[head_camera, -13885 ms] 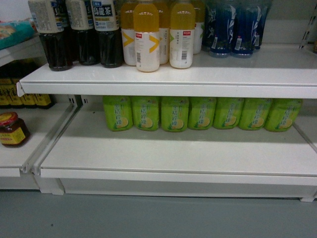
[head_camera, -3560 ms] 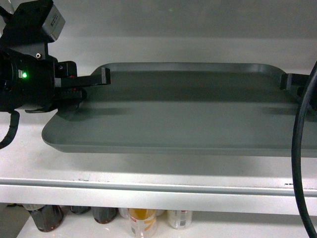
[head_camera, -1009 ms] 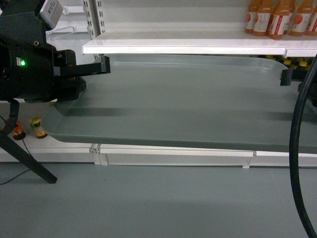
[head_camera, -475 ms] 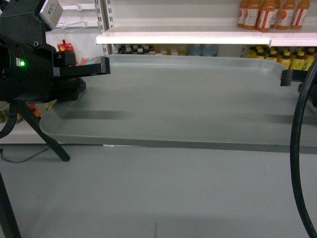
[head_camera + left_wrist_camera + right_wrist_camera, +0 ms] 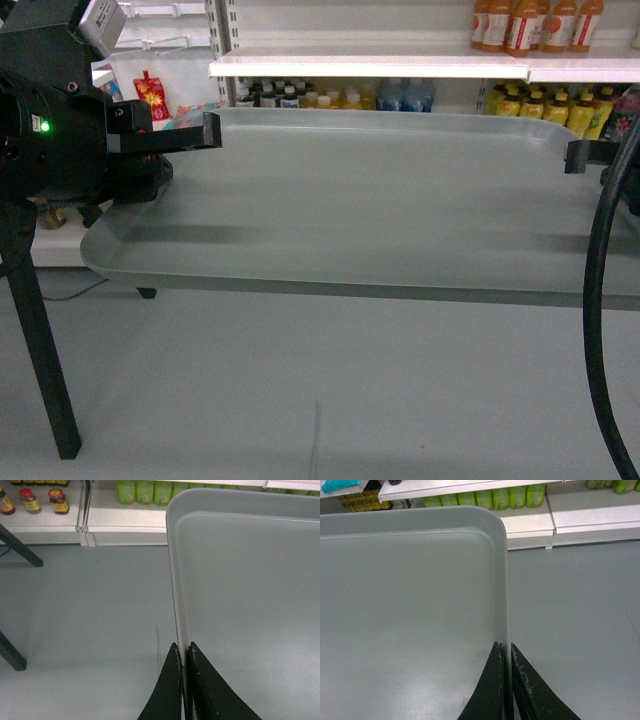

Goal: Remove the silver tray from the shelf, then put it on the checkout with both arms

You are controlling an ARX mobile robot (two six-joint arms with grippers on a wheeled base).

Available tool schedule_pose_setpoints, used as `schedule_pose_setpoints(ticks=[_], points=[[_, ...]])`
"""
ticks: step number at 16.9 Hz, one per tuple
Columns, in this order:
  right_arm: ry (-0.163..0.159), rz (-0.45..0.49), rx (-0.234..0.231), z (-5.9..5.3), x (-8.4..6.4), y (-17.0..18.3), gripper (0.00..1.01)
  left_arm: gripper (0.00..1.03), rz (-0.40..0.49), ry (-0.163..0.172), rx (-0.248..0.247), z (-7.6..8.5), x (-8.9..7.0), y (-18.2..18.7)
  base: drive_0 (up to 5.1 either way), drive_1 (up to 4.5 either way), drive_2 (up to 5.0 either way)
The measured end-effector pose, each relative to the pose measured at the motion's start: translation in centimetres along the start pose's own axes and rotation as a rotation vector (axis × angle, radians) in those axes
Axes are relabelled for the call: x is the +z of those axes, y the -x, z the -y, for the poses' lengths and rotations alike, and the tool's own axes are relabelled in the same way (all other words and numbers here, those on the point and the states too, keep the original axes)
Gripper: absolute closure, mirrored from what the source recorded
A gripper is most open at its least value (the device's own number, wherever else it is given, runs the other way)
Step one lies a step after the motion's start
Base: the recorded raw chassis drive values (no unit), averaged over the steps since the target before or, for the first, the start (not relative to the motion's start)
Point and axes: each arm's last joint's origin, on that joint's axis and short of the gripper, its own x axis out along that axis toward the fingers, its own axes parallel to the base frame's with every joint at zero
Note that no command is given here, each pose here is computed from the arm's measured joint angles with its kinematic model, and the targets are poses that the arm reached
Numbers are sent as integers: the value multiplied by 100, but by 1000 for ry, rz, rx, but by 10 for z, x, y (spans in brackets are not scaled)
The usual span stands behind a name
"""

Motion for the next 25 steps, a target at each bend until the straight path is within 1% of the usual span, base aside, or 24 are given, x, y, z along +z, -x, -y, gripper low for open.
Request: schedule_pose_setpoints(ticks=[1, 2, 4, 9, 10, 11, 15, 24, 25], points=[[0, -7, -1, 0, -1, 0, 99, 100, -7, -1, 1, 0, -1, 0, -9, -429, 410], [-1, 3, -3, 0, 0, 0, 99, 100, 9, -1, -5, 2, 1, 0, -9, -429, 410], [0, -5, -2, 0, 0, 0, 99, 100, -5, -1, 2, 0, 0, 0, -9, -429, 410], [-1, 4, -2, 0, 1, 0, 99, 100, 10, 0, -5, 1, 1, 0, -9, -429, 410], [0, -6, -1, 0, -1, 0, 99, 100, -8, -1, 0, 0, 0, 0, -9, -429, 410], [-1, 3, -2, 0, 0, 0, 99, 100, 7, 0, -5, 1, 1, 0, 11, -408, 431], [0, -5, -3, 0, -1, 0, 99, 100, -5, -2, 0, 1, 0, 0, 11, -408, 431], [0, 0, -2, 0, 0, 0, 99, 100, 1, -1, -1, 1, 0, 0, 11, -408, 431], [0, 0, -2, 0, 0, 0, 99, 100, 1, -2, -2, 1, 0, 0, -478, 236, 236]])
